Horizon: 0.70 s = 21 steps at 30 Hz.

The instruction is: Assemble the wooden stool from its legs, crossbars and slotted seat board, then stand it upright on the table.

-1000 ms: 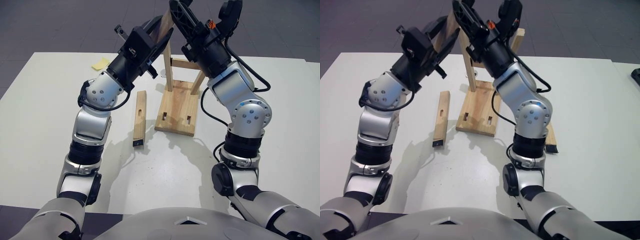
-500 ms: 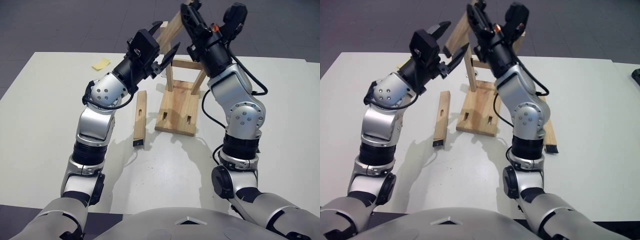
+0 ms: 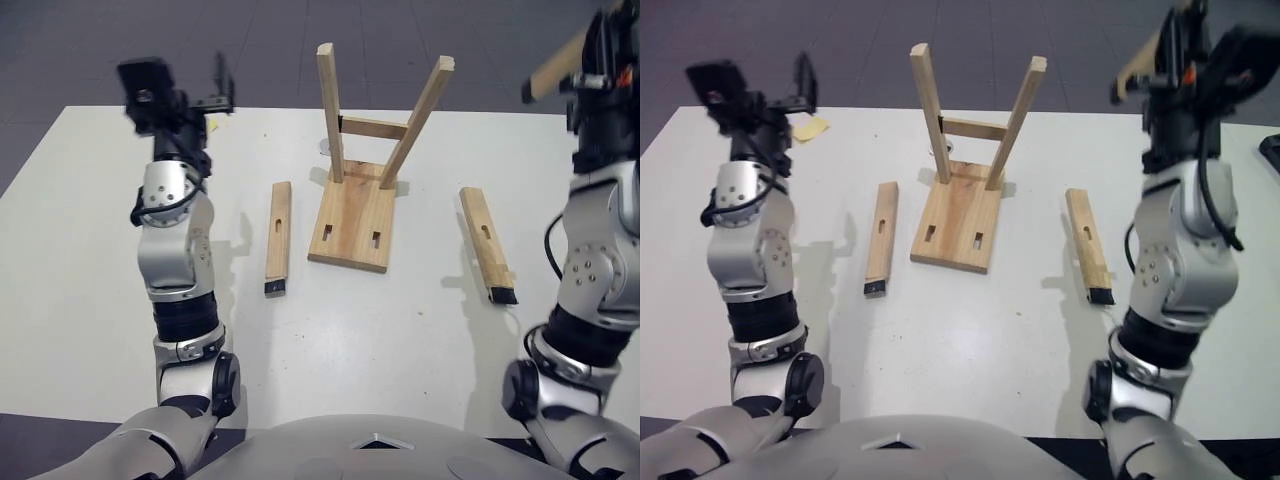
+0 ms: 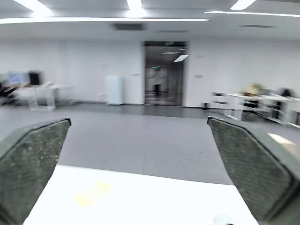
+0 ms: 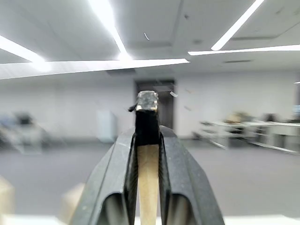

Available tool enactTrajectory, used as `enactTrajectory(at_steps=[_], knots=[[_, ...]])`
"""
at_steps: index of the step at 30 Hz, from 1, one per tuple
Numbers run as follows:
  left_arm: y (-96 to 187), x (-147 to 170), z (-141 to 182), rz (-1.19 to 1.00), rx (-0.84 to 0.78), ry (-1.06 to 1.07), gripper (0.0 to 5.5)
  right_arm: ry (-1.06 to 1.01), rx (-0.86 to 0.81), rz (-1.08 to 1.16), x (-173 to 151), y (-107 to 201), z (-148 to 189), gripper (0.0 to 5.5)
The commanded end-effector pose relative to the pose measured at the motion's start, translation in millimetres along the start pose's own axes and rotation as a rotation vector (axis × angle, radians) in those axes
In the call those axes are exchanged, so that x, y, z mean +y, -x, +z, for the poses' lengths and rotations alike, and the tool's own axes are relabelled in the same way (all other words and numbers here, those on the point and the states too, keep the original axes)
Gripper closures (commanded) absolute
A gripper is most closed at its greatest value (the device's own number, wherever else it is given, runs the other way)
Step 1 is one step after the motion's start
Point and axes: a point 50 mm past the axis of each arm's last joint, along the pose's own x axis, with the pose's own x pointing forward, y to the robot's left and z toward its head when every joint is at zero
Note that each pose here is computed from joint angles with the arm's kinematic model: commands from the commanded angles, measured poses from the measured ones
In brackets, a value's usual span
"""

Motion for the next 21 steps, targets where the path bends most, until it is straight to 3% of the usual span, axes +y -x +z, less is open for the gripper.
enactTrajectory(at_steps=[1, 5, 9, 21], knots=[[4.3, 3.4, -12.2, 0.014, 0.059, 0.016, 0.10, -0.033, 0.167, 0.002, -10.9, 20.9, -38.3, 5.10], [7.4, -1.6, -18.5, -0.022, 0.082, 0.090, 0.10, -0.269, 0.256, -0.104, -34.0, 37.8, -71.5, 5.10], [8.9, -11.0, -22.7, -0.087, 0.115, 0.165, 0.10, -0.441, 0.253, -0.125, -38.5, 44.9, -82.1, 5.10], [6.9, -37.4, -25.2, -0.151, 0.114, 0.193, 0.10, -0.440, 0.291, -0.129, -45.7, 53.0, -89.7, 5.10]])
